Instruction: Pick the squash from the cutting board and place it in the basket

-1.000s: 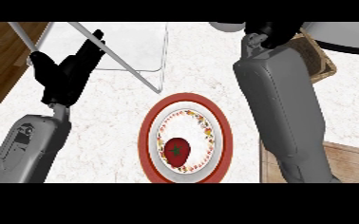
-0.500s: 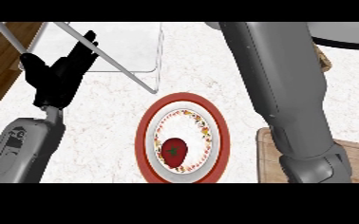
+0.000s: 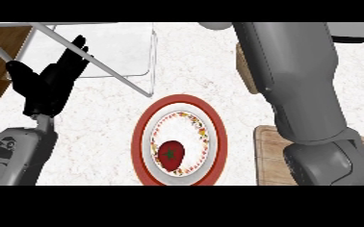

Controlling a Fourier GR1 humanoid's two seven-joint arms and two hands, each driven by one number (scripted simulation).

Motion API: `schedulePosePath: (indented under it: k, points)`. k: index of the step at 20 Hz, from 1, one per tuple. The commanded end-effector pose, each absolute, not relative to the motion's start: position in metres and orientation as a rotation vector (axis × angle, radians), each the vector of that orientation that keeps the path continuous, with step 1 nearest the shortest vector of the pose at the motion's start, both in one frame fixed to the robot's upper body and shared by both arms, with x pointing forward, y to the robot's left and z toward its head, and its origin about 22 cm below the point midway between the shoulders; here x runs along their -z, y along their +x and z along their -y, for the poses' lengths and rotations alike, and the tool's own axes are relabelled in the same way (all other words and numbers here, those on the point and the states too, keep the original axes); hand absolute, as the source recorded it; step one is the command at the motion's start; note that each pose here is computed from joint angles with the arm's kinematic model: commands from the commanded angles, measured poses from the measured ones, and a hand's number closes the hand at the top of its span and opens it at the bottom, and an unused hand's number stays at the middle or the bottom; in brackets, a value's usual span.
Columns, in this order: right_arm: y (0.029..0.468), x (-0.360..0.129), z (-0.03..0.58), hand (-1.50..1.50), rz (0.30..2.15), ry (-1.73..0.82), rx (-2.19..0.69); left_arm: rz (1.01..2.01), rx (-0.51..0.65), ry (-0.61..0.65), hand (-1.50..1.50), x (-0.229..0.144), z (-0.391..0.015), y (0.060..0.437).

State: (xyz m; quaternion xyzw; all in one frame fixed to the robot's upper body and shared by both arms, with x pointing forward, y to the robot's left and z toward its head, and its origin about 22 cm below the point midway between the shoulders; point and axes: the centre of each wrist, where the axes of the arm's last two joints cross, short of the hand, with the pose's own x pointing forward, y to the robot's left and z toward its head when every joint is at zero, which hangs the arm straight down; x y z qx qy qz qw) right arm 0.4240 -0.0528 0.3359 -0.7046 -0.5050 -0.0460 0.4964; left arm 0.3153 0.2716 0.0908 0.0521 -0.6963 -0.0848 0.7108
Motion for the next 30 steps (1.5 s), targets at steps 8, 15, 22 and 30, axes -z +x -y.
schedulePosePath:
  k: [8, 15, 22, 30]
  points:
    - [0.441, -0.315, 0.053, 1.50, 1.042, -1.635, 0.295, 1.428, 0.131, 0.153, 0.00, -0.064, -0.291, 0.304]
    - [0.450, -0.292, 0.066, 1.50, 1.048, -1.629, 0.314, 1.426, 0.121, 0.152, 0.00, -0.053, -0.290, 0.295]
    - [0.456, -0.271, 0.105, -1.50, 0.963, -1.667, 0.440, 1.413, 0.110, 0.153, 0.00, -0.059, -0.299, 0.292]
    - [0.451, -0.288, 0.095, -1.50, 1.149, -1.623, 0.516, 1.418, 0.096, 0.168, 0.00, -0.047, -0.307, 0.296]
